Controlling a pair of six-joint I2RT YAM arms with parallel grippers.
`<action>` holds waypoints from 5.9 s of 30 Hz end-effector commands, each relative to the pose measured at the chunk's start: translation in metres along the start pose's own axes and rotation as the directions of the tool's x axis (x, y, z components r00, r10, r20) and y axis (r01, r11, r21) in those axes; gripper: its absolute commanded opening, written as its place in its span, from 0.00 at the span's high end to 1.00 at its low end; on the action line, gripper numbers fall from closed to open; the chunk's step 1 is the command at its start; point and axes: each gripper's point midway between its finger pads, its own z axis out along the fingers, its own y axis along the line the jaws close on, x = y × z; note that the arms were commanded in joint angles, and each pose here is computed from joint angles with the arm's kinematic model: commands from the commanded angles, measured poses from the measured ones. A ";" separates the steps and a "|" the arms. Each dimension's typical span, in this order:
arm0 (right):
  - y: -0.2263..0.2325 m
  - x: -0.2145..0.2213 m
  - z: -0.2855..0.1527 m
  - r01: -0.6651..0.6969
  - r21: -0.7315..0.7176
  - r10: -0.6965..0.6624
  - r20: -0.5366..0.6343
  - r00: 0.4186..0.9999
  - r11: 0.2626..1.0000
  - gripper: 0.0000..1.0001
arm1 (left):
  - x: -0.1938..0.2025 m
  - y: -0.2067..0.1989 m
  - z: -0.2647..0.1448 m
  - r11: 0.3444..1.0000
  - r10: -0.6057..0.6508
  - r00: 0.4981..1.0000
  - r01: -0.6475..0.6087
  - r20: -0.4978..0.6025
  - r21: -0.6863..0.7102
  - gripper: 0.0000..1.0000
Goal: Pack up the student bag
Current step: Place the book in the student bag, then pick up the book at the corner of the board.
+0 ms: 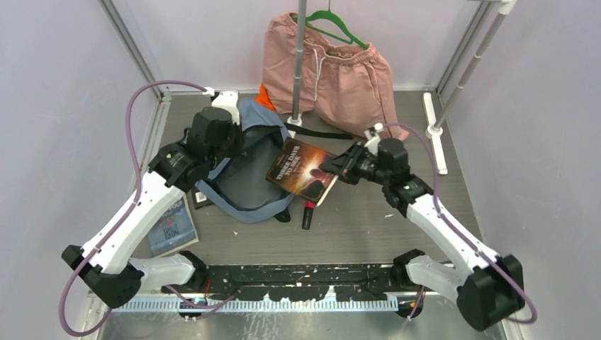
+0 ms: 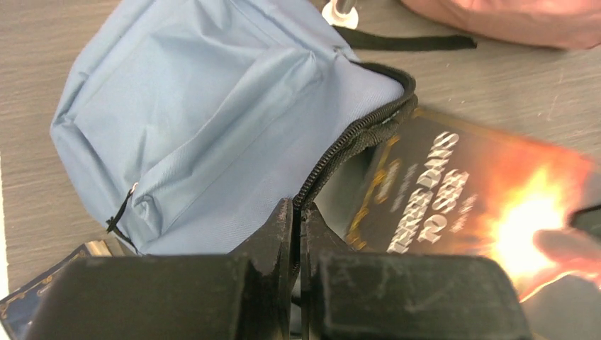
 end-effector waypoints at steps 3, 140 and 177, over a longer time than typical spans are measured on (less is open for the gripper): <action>0.065 0.007 0.046 0.056 -0.204 -0.055 0.010 0.998 0.977 0.99 | -0.031 -0.014 -0.003 0.994 -0.095 0.990 0.089 0.101 0.065 1.00; -0.044 0.008 0.073 0.429 0.392 -0.497 0.086 0.864 0.814 0.00 | 0.291 0.270 0.022 0.357 -0.775 0.531 -0.081 -0.343 -0.931 0.47; -0.049 0.013 0.089 0.448 0.415 -0.497 0.014 0.867 0.792 0.02 | 0.086 0.205 -0.068 0.744 -0.485 0.874 0.390 -0.037 -0.543 1.00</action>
